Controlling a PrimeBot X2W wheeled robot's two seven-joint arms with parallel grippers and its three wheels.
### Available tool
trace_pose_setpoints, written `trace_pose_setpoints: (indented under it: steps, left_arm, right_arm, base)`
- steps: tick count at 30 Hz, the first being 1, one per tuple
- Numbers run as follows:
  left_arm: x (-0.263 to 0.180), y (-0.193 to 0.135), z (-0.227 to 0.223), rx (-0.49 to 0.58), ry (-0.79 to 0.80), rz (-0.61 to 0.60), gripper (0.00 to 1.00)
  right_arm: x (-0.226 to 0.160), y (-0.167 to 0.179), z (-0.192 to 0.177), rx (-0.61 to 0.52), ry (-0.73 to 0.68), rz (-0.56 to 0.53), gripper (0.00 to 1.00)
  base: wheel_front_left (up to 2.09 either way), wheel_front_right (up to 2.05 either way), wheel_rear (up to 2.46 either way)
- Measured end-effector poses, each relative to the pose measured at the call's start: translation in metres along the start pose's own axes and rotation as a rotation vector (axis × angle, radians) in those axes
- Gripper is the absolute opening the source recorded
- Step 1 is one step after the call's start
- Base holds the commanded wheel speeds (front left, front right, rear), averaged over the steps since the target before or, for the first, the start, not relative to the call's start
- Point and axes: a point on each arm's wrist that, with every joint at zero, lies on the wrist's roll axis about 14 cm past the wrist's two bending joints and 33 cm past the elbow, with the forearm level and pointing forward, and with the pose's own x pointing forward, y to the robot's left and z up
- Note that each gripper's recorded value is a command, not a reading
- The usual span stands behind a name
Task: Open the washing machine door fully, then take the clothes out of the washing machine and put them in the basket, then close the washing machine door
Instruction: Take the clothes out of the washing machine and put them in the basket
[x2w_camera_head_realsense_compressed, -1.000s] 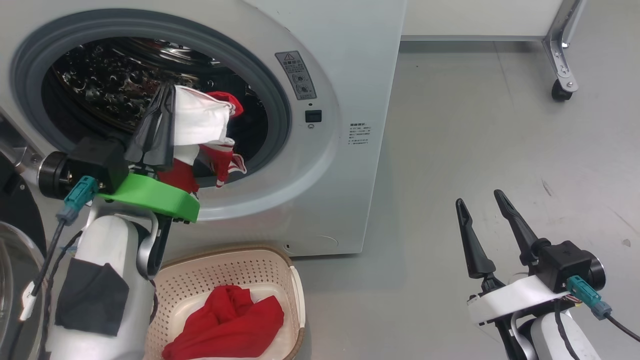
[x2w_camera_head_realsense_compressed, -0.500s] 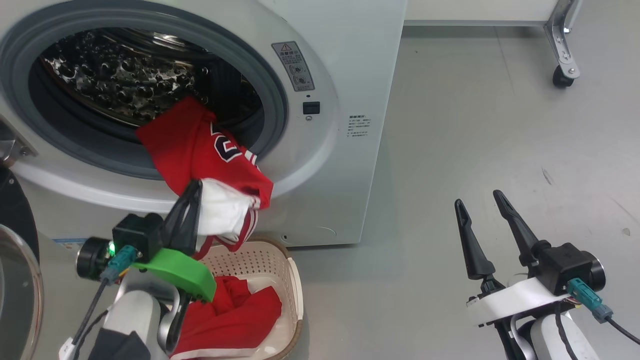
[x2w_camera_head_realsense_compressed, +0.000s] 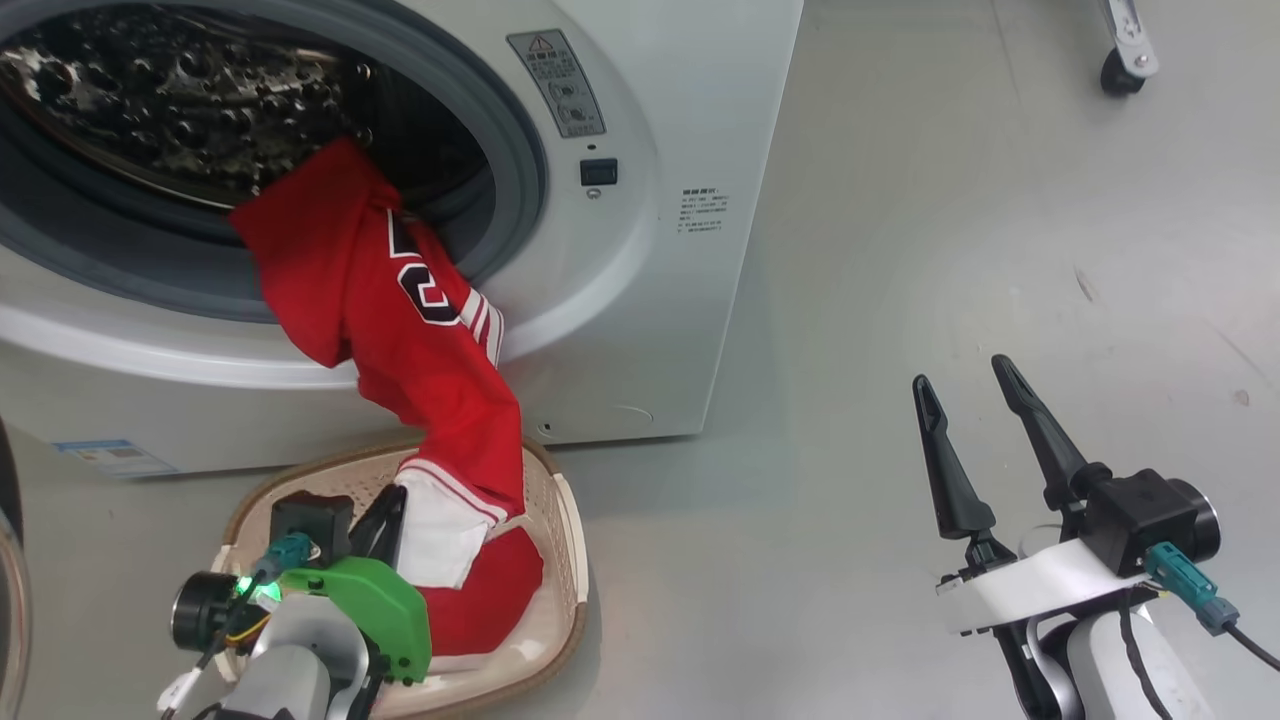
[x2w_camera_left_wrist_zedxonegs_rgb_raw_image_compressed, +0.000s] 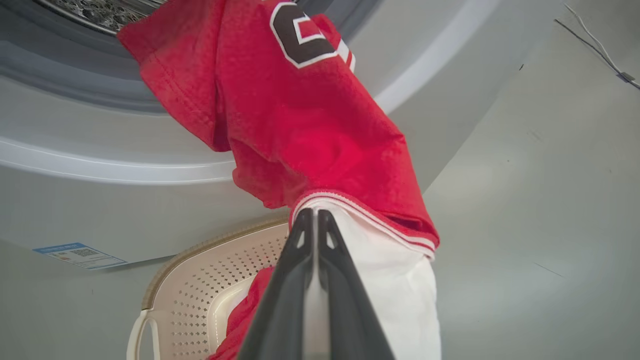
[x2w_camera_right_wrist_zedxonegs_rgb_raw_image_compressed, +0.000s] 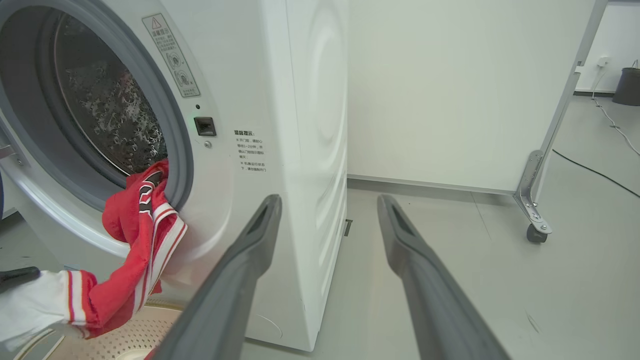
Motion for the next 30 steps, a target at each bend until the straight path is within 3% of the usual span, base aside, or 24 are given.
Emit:
trace_pose_setpoints:
  steps: [13, 20, 30]
  left_arm:
    - [0.003, 0.019, -0.103, 0.048, 0.377, 0.026, 0.00]
    - [-0.003, 0.050, -0.148, 0.098, 0.554, 0.088, 0.00]
    - [0.033, 0.035, -0.153, 0.065, 0.563, 0.058, 0.00]
  right_arm:
    - [0.017, -0.016, -0.018, -0.016, 0.047, -0.024, 1.00]
    - [0.026, -0.026, -0.030, -0.023, 0.074, -0.043, 1.00]
    - [0.030, -0.043, -0.047, -0.037, 0.119, -0.084, 1.00]
  base:
    - [0.00, 0.00, 0.00]
    - [0.00, 0.00, 0.00]
    - [0.00, 0.00, 0.00]
